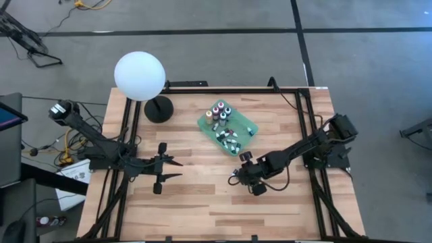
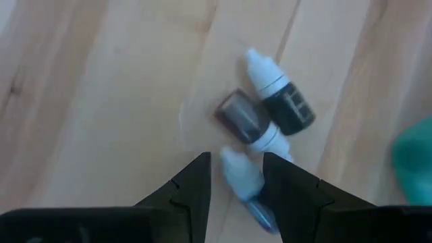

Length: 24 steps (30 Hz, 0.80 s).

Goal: Pick & Place food coloring
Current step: Put the small red food coloring bottle into the green bin

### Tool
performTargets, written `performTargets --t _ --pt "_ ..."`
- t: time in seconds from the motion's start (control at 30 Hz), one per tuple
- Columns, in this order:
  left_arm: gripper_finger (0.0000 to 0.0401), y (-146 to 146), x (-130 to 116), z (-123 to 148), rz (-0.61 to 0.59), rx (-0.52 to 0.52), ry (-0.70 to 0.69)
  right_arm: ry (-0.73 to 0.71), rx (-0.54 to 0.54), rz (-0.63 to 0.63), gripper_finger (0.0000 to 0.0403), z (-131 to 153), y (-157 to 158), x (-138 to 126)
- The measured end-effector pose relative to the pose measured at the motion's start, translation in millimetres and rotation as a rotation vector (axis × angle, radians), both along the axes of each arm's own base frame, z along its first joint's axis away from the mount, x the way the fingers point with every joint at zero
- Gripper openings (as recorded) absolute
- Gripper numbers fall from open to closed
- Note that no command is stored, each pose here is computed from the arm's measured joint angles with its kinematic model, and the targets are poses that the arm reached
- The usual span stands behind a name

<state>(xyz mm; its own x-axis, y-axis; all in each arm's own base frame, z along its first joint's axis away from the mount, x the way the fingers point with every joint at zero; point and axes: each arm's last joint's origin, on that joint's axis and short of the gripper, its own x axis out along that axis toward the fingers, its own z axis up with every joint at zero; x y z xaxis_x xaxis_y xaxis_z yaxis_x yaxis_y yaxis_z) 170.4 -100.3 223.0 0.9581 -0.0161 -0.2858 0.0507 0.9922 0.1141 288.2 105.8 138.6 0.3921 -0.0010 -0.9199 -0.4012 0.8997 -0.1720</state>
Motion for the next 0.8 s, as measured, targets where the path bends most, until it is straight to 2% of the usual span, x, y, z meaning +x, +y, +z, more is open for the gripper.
performTargets --t 0.17,0.4,0.57,0.8 --pt "0.0148 -2 -1 0 -0.01 -0.002 0.002 0.032 0.0 -0.003 0.0127 -8 -1 2" --pt "0.0148 -2 -1 0 -0.01 -0.001 0.003 0.06 0.005 -0.04 0.0127 -6 -5 -2" --pt "0.0148 -2 -1 0 -0.012 0.003 0.002 0.018 0.009 -0.019 0.0127 7 -5 -4" --pt "0.0148 -2 -1 0 -0.012 0.007 0.002 0.025 0.017 -0.092 0.0127 25 -16 -12"
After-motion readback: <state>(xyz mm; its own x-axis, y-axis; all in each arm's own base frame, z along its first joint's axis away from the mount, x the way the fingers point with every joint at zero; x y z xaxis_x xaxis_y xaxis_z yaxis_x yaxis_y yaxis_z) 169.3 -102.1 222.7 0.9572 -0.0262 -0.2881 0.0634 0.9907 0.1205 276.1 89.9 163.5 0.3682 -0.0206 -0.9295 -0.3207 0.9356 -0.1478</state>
